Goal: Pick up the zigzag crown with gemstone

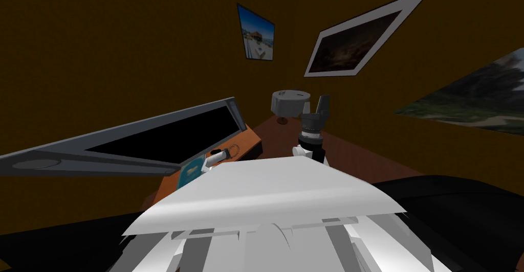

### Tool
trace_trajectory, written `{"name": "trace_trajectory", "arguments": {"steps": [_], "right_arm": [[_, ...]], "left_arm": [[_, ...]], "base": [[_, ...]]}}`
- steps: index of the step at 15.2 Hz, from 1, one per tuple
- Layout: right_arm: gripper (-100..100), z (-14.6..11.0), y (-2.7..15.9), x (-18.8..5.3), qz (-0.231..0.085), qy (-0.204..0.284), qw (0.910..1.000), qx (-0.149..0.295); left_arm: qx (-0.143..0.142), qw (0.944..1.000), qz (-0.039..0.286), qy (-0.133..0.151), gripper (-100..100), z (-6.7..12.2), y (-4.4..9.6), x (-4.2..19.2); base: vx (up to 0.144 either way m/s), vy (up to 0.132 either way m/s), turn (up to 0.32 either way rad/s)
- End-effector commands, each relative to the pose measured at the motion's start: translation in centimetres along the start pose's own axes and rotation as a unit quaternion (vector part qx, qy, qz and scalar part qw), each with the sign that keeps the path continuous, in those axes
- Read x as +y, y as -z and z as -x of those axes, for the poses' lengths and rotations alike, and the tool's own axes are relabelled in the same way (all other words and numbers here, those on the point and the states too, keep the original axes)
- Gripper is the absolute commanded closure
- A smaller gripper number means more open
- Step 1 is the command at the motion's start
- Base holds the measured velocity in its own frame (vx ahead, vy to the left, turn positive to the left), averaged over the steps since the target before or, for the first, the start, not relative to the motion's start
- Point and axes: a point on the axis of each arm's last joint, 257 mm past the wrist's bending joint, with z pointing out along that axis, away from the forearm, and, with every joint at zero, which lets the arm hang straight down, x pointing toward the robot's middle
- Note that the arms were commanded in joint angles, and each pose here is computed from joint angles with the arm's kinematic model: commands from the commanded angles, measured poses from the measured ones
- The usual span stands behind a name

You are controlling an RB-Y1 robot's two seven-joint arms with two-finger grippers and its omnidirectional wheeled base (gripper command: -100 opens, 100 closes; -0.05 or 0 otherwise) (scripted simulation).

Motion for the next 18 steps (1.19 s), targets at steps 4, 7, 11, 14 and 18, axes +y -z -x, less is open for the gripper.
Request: {"name": "trace_trajectory", "arguments": {"steps": [4,7,11,14,18], "right_arm": [[0,0.0,0.0,0.0,0.0,0.0,1.0,0.0],[0,0.0,0.0,0.0,0.0,0.0,1.0,0.0],[0,0.0,0.0,0.0,0.0,0.0,1.0,0.0],[0,0.0,0.0,0.0,0.0,0.0,1.0,0.0],[0,0.0,0.0,0.0,0.0,0.0,1.0,0.0]], "left_arm": [[-0.007,0.9978,0.062,0.023,-100,0.4,-0.8,3.1],[-0.009,0.9938,0.104,0.04,-100,0.4,-1.0,5.4],[-0.01,0.9889,0.139,0.053,-100,0.3,-1.1,7.2],[-0.011,0.983,0.172,0.065,-100,0.0,-1.0,9.0],[-0.01,0.9832,0.171,0.063,-100,-0.2,-1.6,9.9]], "base": [[-0.032,0.037,-0.131],[-0.027,0.033,-0.125],[-0.021,0.025,-0.098],[-0.027,0.033,-0.135],[-0.008,0.01,-0.028]]}}
